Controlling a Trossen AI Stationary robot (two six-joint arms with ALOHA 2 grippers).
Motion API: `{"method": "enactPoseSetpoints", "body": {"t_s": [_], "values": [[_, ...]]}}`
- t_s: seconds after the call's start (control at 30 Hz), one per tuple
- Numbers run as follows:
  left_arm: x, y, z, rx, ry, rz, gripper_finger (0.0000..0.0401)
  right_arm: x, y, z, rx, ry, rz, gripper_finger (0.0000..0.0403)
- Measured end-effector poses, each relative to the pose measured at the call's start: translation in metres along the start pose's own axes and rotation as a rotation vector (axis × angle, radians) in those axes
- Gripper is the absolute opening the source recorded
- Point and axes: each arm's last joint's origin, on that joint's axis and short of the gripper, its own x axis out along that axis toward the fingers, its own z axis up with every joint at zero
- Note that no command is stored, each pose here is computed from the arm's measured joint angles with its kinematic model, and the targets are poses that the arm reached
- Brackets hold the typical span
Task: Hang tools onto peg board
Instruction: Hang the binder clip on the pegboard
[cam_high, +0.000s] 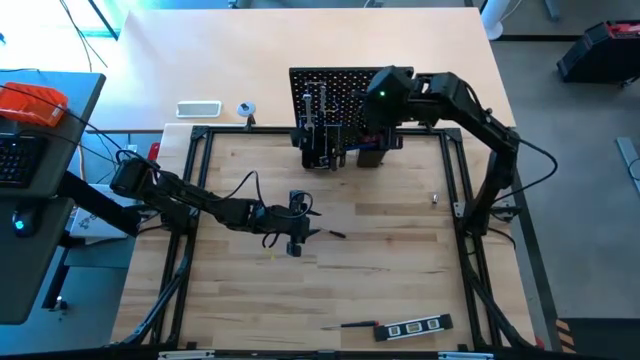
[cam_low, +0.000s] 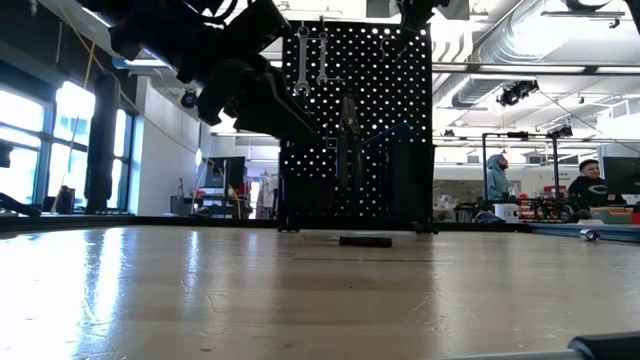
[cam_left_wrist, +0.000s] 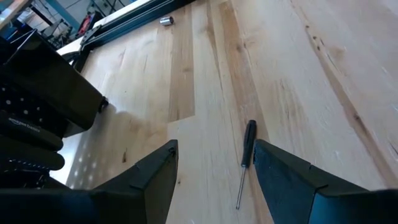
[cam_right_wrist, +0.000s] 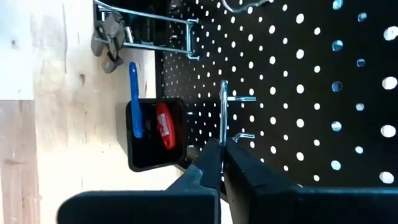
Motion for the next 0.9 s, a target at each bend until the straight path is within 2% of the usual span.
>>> {"method": "enactPoseSetpoints", "body": {"t_s": [0.37,0.9], "values": [[0.0,0.0,0.0,0.008,0.0,0.0,0.02,0.002,-0.012,-0.01,0.031,-0.005,0.005,0.0],[0.0,0.0,0.0,0.008,0.0,0.0,0.02,0.003,-0.019,-0.01,-0.029,-0.01,-0.044,0.0]]}}
